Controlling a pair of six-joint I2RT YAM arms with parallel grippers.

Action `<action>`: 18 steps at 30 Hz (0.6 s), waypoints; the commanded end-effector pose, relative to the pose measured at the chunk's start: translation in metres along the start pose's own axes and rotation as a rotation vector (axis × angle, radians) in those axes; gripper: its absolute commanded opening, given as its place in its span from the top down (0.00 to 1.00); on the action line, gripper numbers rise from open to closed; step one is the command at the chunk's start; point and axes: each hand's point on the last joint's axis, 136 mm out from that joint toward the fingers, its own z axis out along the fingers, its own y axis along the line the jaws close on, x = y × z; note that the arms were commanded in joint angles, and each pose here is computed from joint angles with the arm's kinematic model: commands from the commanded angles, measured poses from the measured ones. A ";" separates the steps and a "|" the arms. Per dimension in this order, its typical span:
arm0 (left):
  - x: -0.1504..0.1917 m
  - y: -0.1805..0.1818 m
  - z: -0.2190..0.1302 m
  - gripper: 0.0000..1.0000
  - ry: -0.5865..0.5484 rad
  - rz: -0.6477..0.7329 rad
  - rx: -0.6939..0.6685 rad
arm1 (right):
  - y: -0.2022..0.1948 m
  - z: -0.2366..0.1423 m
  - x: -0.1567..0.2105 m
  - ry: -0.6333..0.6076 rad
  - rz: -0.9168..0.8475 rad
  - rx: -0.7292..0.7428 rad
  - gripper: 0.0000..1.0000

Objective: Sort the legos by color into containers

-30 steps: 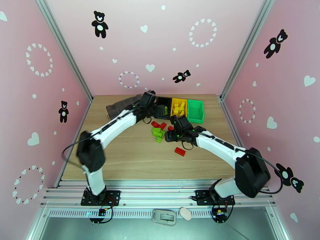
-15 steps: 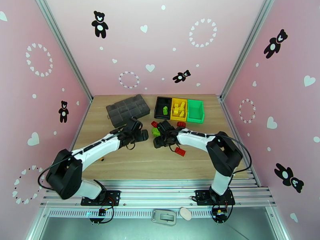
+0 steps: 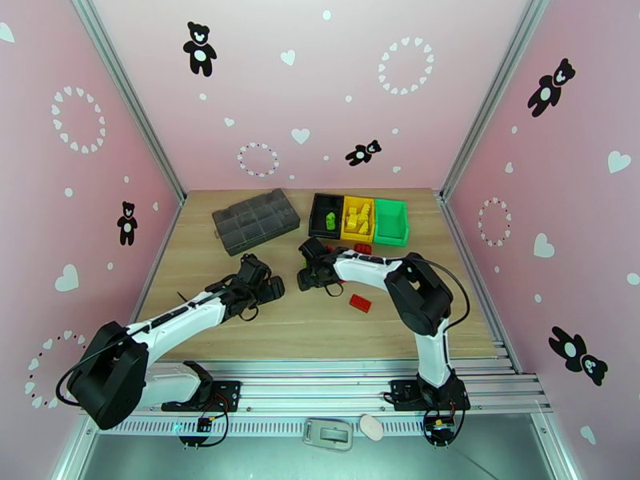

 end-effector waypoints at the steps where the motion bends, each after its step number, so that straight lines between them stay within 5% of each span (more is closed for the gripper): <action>1: -0.007 0.000 -0.003 0.08 -0.035 -0.031 0.021 | -0.003 0.003 -0.001 0.011 -0.037 0.091 0.33; 12: 0.002 0.003 0.004 0.08 -0.012 -0.044 0.034 | -0.012 0.002 -0.003 0.008 -0.056 0.185 0.58; 18: 0.003 0.000 0.006 0.08 0.000 -0.047 0.048 | -0.014 -0.001 -0.004 0.002 -0.060 0.189 0.65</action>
